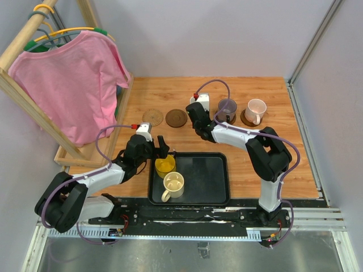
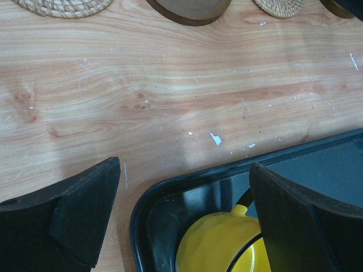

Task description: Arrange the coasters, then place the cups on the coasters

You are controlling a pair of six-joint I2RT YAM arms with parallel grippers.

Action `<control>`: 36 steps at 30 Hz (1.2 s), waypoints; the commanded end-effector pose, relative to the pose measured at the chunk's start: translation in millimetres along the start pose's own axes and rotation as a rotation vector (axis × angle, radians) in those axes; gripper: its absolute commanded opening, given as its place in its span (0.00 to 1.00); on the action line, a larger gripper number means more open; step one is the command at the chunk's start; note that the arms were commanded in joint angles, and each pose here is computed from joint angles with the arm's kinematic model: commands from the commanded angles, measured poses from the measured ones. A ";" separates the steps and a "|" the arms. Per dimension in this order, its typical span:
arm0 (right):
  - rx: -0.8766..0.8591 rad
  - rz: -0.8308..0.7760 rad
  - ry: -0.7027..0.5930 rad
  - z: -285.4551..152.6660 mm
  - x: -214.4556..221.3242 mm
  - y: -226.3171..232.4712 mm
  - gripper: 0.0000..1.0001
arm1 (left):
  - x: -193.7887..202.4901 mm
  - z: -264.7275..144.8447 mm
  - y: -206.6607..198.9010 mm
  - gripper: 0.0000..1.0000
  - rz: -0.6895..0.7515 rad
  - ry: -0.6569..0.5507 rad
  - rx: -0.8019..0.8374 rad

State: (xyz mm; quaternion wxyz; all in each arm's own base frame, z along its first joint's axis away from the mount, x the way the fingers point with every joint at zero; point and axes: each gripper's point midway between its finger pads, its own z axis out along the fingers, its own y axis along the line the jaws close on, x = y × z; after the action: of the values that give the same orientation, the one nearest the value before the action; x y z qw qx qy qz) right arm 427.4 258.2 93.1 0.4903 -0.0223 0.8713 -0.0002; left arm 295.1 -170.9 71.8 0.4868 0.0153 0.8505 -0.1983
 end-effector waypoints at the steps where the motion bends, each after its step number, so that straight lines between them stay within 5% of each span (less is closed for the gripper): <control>1: 0.038 0.068 -0.145 8.7 -51.8 -4.5 0.01 | -11.5 4.6 -6.8 1.00 0.018 -0.034 0.014; 36: 0.029 0.067 -0.061 20.7 -15.0 -11.5 0.01 | -4.6 6.1 -4.4 1.00 0.001 -0.018 0.006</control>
State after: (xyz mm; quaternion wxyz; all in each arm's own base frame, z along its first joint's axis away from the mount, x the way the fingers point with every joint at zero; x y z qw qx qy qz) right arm 441.3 249.0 78.6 0.4863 -0.0176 0.8736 -0.0089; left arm 297.7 -172.5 69.0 0.4868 0.0143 0.8505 -0.1989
